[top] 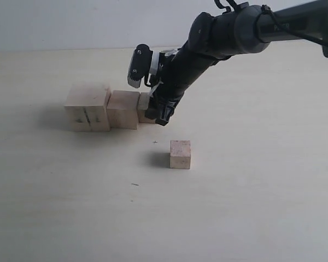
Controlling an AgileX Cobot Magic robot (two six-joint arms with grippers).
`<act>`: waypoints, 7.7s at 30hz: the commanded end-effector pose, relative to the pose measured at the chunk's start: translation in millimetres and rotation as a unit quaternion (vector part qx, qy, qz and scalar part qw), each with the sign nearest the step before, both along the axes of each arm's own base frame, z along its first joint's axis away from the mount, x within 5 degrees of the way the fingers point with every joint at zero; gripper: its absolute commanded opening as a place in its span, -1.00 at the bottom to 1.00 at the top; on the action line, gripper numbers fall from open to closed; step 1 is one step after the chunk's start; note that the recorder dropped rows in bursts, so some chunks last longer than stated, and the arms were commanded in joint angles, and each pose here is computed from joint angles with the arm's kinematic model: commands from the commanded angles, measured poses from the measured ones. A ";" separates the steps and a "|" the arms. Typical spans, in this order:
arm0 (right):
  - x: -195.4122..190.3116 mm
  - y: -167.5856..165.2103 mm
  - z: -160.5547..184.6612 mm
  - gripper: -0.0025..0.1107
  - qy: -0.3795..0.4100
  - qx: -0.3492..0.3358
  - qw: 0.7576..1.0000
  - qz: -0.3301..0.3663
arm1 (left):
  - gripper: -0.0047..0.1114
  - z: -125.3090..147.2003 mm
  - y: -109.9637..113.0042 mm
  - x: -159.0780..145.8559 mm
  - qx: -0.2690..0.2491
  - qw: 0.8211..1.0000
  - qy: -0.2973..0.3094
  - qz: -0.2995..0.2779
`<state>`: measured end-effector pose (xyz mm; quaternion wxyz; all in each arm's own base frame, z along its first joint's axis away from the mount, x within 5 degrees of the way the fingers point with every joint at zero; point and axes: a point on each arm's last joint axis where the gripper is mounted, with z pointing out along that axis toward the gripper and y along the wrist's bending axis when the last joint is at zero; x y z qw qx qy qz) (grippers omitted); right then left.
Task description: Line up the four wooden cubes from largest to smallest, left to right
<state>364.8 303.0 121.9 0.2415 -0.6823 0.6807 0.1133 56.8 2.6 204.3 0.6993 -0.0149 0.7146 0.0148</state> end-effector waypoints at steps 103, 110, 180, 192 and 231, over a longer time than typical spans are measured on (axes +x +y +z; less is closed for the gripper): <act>-62.3 -52.5 -13.2 0.50 0.119 -0.128 0.984 -0.044 | -0.88 -0.4 0.0 -0.4 -0.003 1.000 -0.004 0.000; -61.8 -53.2 -13.4 -0.17 0.114 -0.132 0.984 -0.039 | -0.88 -0.4 0.0 -0.4 -0.003 1.000 -0.004 0.000; -3.8 -14.6 -11.1 -0.96 -0.001 -0.101 0.995 0.014 | -0.88 -0.4 0.0 -0.4 -0.003 1.000 -0.004 0.000; -3.6 -14.6 -11.1 -0.31 0.001 -0.099 0.995 0.008 | -0.88 -0.4 0.0 -0.4 -0.003 1.000 -0.004 0.000; -2.8 -51.7 28.9 -0.96 0.076 -0.114 0.982 -0.130 | -0.88 -0.4 0.0 -0.4 -0.003 1.000 -0.004 0.000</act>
